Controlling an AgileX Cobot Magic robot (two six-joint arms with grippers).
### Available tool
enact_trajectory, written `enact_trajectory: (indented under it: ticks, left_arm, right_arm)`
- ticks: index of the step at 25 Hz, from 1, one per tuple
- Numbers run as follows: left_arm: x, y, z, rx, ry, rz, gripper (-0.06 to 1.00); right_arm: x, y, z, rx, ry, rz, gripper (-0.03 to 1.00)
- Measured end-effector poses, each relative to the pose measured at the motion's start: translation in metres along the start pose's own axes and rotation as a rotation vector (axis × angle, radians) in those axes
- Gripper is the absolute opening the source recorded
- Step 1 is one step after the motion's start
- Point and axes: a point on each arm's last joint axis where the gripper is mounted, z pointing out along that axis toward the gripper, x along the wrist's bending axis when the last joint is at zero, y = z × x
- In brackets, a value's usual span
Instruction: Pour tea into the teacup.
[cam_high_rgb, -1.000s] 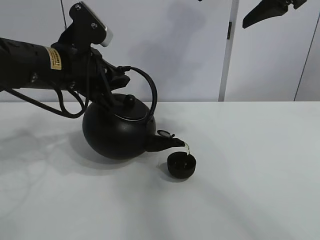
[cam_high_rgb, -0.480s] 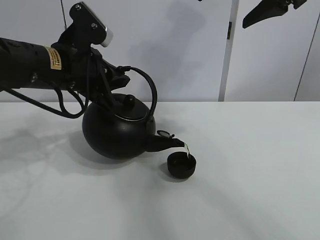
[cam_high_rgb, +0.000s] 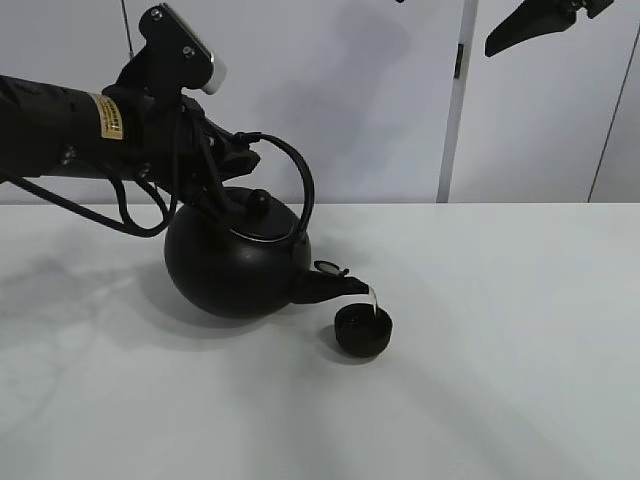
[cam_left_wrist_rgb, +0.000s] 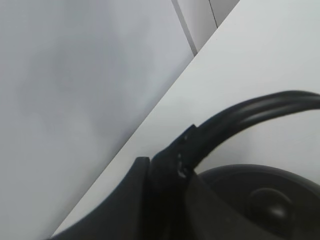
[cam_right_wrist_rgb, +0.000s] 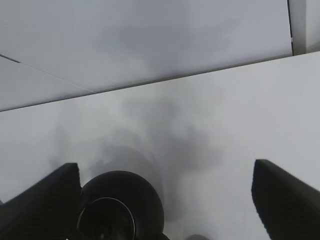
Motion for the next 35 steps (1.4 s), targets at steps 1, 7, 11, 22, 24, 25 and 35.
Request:
enact_trajectory:
  ticks: [1,7,11,22,24,25,35]
  left_arm:
    - [0.000,0.000,0.000,0.000,0.000,0.000,0.10]
    - [0.000,0.000,0.000,0.000,0.000,0.001,0.10]
    - [0.000,0.000,0.000,0.000,0.000,-0.018,0.10]
    - [0.005,0.001,-0.001,0.000,0.042,-0.182,0.10]
    - [0.008,0.004,-0.004,-0.007,0.071,-0.219,0.10]
    - [0.009,0.005,-0.006,-0.008,0.082,-0.234,0.10]
    - [0.003,-0.013,-0.036,-0.022,0.226,-0.419,0.10]
  right_arm:
    - [0.000,0.000,0.000,0.000,0.000,0.000,0.64]
    - [0.000,0.000,0.000,0.000,0.000,0.000,0.64]
    - [0.000,0.000,0.000,0.000,0.000,0.000,0.64]
    - [0.000,0.000,0.000,0.000,0.000,0.000,0.64]
    - [0.000,0.000,0.000,0.000,0.000,0.000,0.64]
    - [0.000,0.000,0.000,0.000,0.000,0.000,0.64]
    - [0.000,0.000,0.000,0.000,0.000,0.000,0.64]
